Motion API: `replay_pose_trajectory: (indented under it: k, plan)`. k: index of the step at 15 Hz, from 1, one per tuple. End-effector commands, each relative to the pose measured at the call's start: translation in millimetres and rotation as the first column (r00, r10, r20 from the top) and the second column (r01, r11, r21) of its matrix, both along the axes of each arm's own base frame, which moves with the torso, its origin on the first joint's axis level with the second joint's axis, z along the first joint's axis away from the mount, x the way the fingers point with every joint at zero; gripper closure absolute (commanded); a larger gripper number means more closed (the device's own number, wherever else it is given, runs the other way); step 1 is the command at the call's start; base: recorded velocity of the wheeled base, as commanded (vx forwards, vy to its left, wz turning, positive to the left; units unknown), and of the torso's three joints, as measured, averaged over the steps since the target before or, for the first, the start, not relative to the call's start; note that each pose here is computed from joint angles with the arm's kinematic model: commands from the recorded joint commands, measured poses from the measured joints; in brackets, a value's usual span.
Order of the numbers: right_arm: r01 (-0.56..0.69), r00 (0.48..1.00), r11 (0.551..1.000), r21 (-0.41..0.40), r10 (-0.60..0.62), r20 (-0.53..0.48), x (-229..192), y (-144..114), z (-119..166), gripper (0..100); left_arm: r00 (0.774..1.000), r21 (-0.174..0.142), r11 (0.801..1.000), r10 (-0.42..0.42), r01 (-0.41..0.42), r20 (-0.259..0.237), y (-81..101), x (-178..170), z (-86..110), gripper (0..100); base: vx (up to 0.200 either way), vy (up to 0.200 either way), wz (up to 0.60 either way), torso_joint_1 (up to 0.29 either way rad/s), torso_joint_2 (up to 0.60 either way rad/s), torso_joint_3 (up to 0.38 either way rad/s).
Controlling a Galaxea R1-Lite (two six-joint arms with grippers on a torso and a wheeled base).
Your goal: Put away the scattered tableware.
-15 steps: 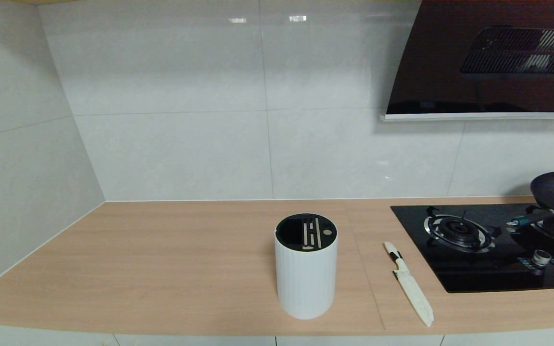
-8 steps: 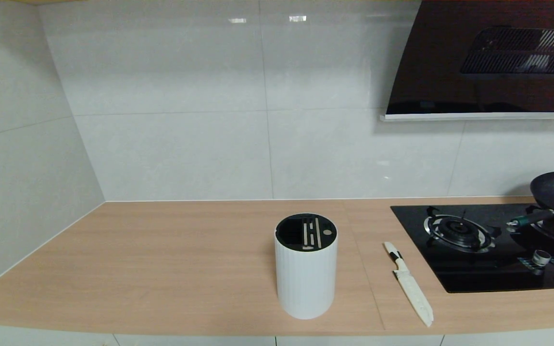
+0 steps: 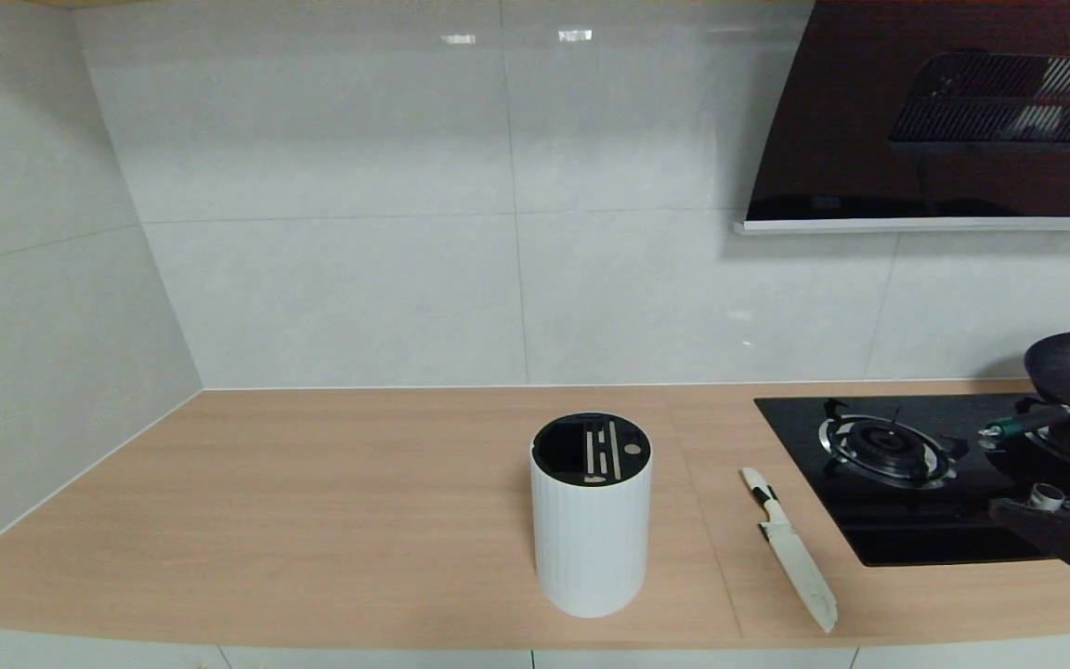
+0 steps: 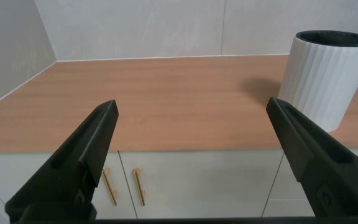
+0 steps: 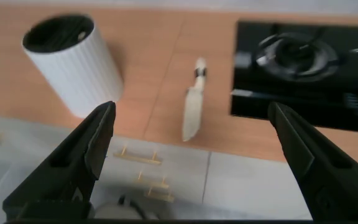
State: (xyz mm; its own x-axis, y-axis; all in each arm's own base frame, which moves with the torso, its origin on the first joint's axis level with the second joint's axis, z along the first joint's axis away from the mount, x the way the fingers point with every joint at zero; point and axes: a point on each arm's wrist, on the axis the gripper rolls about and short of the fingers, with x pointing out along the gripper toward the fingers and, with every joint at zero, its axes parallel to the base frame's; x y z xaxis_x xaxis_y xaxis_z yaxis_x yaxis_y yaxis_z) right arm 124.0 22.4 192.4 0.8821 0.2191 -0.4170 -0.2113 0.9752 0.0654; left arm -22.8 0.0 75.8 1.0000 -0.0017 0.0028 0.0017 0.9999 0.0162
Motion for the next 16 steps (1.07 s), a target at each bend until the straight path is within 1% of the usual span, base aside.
replay_pose_trajectory:
  k: [1, 2, 5, 8, 14, 16]
  plan:
    - [-0.055, 0.982, 0.998, -0.034, 0.048, -0.181, 85.9, 26.3, -29.5, 0, 1.000, -0.001, 1.000, 0.000, 0.000, 0.000, 0.0, 0.0, 0.0, 0, 0.000, 0.000, 0.00, 0.000, 0.00, 0.000]
    - [-0.048, 0.979, 0.998, -0.042, 0.039, -0.198, 103.9, 30.1, -41.3, 0, 1.000, -0.001, 1.000, 0.000, 0.000, 0.000, 0.0, 0.0, 0.0, 0, 0.000, 0.000, 0.00, 0.000, 0.00, 0.000]
    - [-0.022, 0.979, 0.998, -0.065, 0.008, -0.203, 146.5, 38.9, -72.4, 0, 1.000, -0.001, 1.000, 0.000, 0.000, 0.000, 0.0, 0.0, 0.0, 0, 0.000, 0.000, 0.00, 0.000, 0.00, 0.000]
    - [-0.017, 0.972, 0.997, -0.073, -0.001, -0.235, 176.1, 43.6, -104.1, 0, 1.000, -0.001, 1.000, 0.000, 0.000, 0.000, 0.0, 0.0, 0.0, 0, 0.000, 0.000, 0.00, 0.000, 0.00, 0.000]
    - [-0.016, 0.959, 0.996, -0.083, -0.008, -0.284, 211.7, 49.7, -170.5, 0, 1.000, -0.001, 1.000, 0.000, 0.000, 0.000, 0.0, 0.0, 0.0, 0, 0.000, 0.000, 0.00, 0.000, 0.00, 0.000]
    - [-0.013, 0.958, 0.996, -0.084, -0.012, -0.286, 216.0, 49.0, -183.4, 0, 1.000, 0.001, 1.000, 0.000, 0.000, 0.000, 0.0, 0.0, 0.0, 0, 0.000, 0.000, 0.00, 0.000, 0.00, 0.000]
